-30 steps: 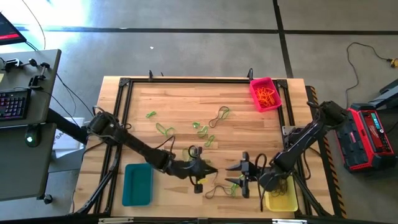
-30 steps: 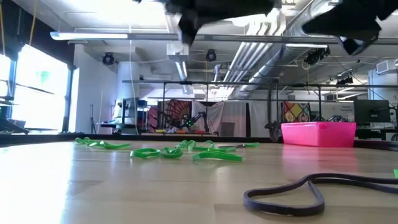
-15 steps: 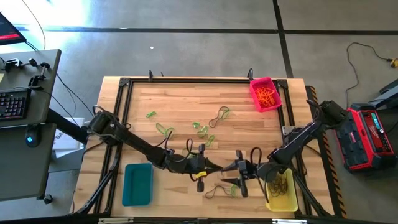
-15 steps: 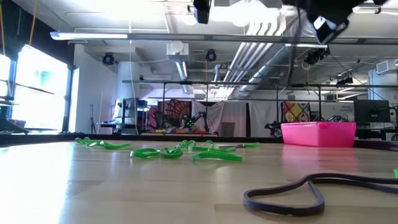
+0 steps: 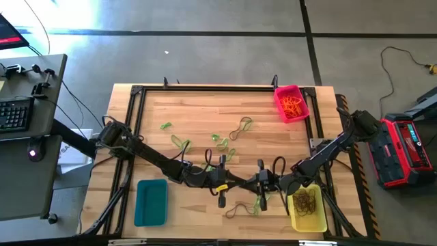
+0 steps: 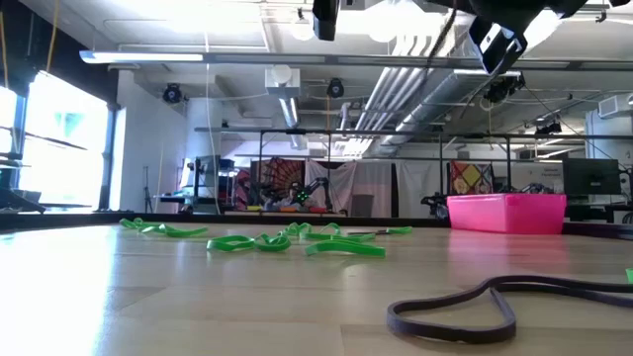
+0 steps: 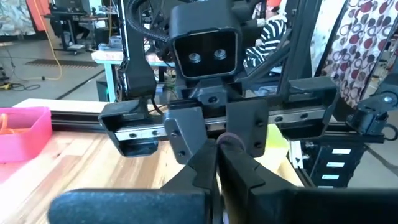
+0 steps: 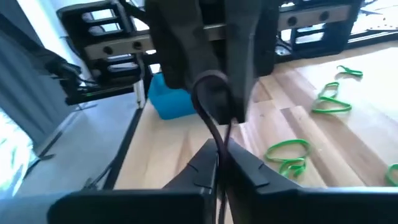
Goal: Sort rubber bands into baskets
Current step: Put the purple rubber band into the yellow bin
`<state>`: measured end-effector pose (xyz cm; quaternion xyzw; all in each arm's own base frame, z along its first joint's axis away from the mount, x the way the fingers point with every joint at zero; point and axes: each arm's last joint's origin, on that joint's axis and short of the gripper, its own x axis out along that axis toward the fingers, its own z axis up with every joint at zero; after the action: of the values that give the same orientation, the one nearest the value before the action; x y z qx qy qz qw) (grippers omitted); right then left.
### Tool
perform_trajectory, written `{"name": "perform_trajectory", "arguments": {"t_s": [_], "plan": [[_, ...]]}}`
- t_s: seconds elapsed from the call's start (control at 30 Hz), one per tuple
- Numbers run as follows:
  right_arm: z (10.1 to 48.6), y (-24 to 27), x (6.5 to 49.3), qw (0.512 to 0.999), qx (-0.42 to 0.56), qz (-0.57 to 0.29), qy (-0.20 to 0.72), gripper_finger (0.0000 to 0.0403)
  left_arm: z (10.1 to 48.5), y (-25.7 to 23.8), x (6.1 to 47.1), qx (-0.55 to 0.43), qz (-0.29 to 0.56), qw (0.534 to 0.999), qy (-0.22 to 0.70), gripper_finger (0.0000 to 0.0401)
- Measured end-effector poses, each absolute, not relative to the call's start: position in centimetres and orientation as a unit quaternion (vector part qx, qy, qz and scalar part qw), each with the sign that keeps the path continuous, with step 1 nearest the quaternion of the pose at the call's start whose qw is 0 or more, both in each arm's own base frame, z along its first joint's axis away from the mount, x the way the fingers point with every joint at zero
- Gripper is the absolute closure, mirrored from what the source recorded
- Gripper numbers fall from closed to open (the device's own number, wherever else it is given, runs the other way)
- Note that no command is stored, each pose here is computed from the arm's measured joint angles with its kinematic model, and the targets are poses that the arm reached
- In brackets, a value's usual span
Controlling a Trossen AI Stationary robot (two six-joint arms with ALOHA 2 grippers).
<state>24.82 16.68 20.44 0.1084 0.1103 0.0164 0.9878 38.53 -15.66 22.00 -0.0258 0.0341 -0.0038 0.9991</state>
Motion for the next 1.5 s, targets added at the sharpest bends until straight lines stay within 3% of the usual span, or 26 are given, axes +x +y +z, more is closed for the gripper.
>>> {"name": "perform_trajectory", "arguments": {"t_s": [0.2, 0.57, 0.9, 1.17, 1.4, 1.5], "plan": [[20.3, 17.6, 24.1, 0.982, 0.13, 0.029, 0.132, 0.04, 21.7, -15.7, 38.5, -0.01, -0.004, 0.999, 0.045, 0.0351], [24.1, 20.9, 21.5, 0.949, 0.133, -0.034, 0.284, 0.0402, 21.4, -15.6, 38.5, -0.002, 0.011, 0.998, 0.059, 0.026], [29.2, 21.9, 18.3, 0.924, 0.139, -0.102, 0.341, 0.0403, 20.7, -15.9, 38.3, 0.006, -0.019, 0.995, 0.094, 0.0249], [29.4, 22.7, 14.9, 0.829, 0.237, -0.11, 0.494, 0.0403, 20.3, -16.0, 38.2, 0.015, -0.022, 0.993, 0.115, 0.0249], [28.1, 23.7, 11.6, 0.721, 0.298, -0.198, 0.593, 0.0403, 20.3, -16.0, 38.1, 0.011, -0.022, 0.993, 0.117, 0.0249], [27.5, 24.3, 10.8, 0.697, 0.304, -0.221, 0.611, 0.0403, 20.3, -16.0, 38.1, 0.01, -0.028, 0.992, 0.119, 0.0249]]}}
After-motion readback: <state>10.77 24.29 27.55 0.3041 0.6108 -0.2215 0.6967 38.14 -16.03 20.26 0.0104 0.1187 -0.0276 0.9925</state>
